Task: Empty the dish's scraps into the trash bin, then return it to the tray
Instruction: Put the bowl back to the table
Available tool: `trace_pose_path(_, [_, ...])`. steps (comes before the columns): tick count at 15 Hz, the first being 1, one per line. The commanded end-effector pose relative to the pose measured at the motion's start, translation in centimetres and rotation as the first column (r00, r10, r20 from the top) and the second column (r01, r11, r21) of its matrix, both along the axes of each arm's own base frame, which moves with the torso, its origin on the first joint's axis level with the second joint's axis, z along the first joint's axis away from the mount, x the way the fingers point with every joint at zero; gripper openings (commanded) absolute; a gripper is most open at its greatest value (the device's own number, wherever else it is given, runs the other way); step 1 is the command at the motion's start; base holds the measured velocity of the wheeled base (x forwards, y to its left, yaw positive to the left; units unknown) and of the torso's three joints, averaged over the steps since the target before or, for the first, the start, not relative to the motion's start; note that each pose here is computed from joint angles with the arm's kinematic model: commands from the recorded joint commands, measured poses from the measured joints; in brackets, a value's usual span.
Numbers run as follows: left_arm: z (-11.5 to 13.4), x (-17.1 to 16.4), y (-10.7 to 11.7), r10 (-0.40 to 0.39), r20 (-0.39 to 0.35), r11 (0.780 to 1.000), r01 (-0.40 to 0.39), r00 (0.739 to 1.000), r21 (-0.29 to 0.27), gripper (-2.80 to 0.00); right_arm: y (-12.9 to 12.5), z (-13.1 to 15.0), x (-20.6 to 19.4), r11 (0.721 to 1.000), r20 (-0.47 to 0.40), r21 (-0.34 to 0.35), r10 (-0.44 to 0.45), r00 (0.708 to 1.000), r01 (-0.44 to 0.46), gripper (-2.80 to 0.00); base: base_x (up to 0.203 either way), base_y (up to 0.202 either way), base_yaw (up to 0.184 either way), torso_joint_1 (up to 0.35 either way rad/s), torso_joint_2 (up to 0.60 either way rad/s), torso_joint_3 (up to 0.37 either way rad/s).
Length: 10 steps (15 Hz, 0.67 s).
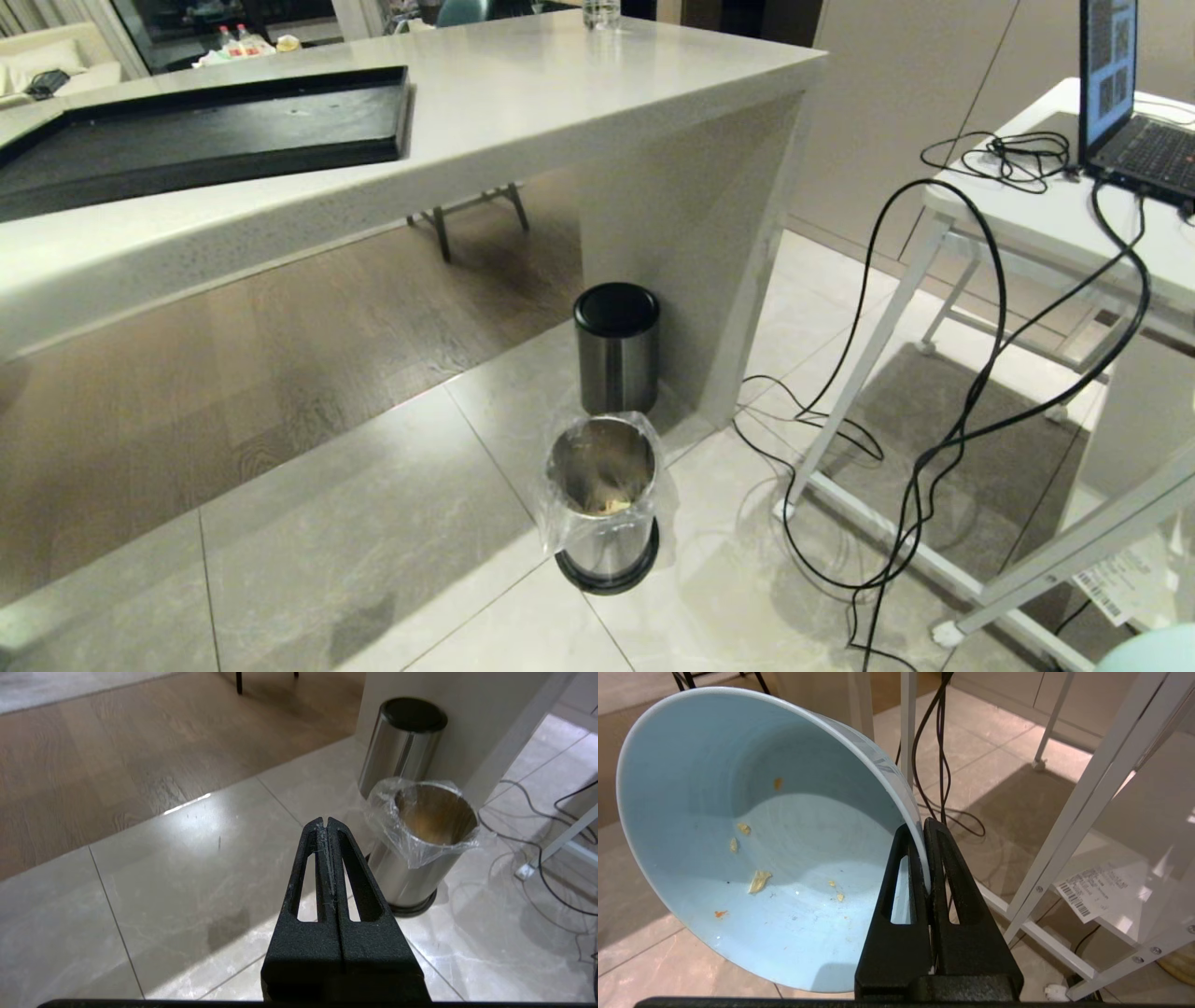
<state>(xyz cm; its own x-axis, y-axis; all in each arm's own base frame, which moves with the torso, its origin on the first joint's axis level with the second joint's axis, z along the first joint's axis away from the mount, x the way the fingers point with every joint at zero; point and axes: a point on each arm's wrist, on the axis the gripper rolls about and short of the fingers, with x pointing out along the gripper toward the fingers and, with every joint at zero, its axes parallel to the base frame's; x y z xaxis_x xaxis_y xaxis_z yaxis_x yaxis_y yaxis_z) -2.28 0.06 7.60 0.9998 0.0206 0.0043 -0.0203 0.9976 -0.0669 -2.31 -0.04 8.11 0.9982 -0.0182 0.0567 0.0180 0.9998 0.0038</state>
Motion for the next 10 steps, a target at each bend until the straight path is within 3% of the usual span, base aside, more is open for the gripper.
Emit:
trace_pose_path(1, [0.02,0.01,0.0,0.001,0.0,1.0,-0.001,1.0,-0.001,-2.8,0.0,0.02,0.01,1.0,0.0,0.0,0.0,1.0,0.0,-2.8,0.0,0.0,0.0,-0.006,0.0,0.198])
trace_pose_path(10, [0.02,0.01,0.0,0.002,0.0,1.0,-0.002,1.0,0.001,-2.8,0.0,0.02,0.01,1.0,0.0,0.002,0.0,1.0,0.0,-2.8,0.0,0.0,0.0,0.002,0.0,0.031])
